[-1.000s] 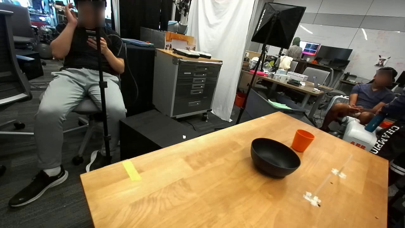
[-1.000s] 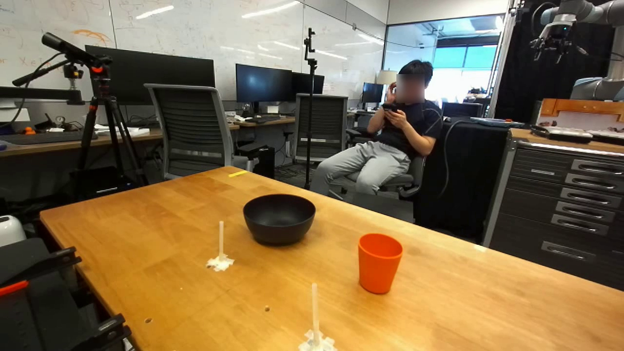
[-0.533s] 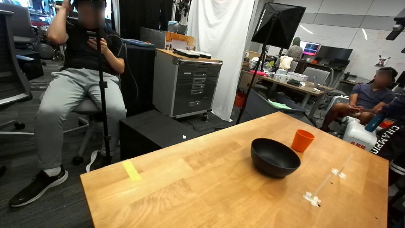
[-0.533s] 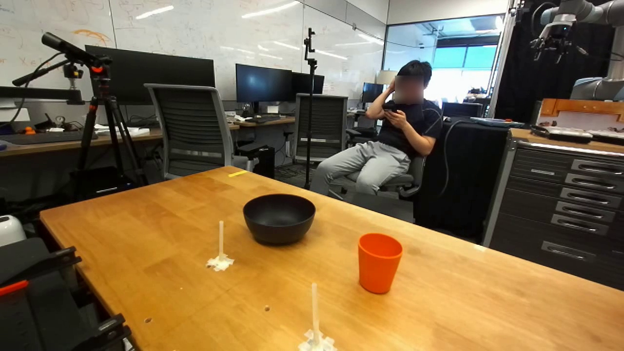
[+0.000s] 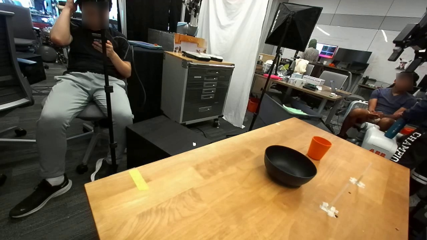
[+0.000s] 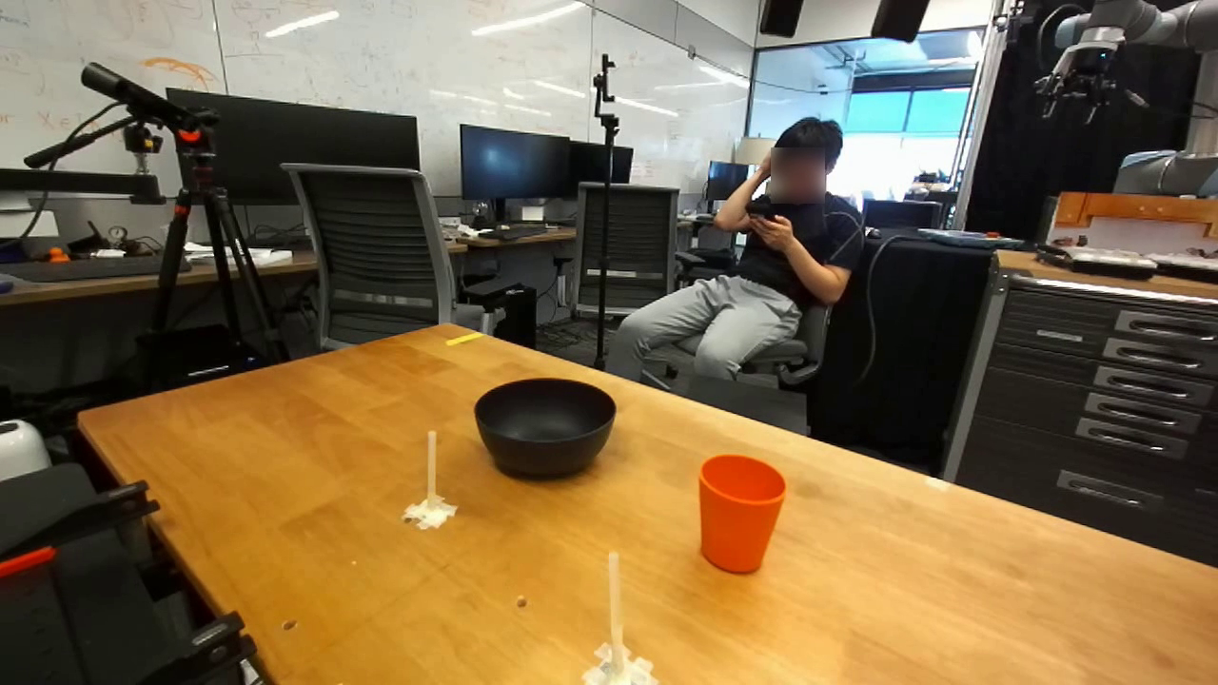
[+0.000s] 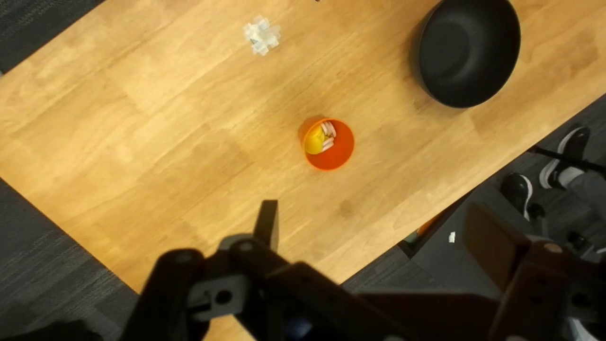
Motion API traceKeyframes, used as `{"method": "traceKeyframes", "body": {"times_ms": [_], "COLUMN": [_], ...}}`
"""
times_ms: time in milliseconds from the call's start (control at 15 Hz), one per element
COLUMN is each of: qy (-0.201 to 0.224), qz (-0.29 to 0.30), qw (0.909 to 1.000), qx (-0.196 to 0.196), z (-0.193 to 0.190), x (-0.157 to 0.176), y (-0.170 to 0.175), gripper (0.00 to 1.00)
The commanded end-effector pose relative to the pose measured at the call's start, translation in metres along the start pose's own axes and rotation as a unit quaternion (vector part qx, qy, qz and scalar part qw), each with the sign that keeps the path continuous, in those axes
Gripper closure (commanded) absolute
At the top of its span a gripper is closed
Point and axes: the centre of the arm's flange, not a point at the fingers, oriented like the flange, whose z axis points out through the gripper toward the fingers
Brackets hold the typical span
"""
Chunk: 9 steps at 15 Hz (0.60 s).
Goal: Pick the cup and pour its contents into the bowl
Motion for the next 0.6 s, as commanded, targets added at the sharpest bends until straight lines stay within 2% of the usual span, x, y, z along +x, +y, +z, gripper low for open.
{"method": "traceKeyframes", "body": {"times_ms": [0, 533], "qy": [-0.002, -0.012], "qz": [-0.003, -0.035], "qw": [0.9999, 0.9984], "qx": [-0.012, -0.042], "z": [0.027, 0.089], "x": [0.014, 0.018], "y": [-0.004, -0.02], "gripper": [0.0, 0.0]}}
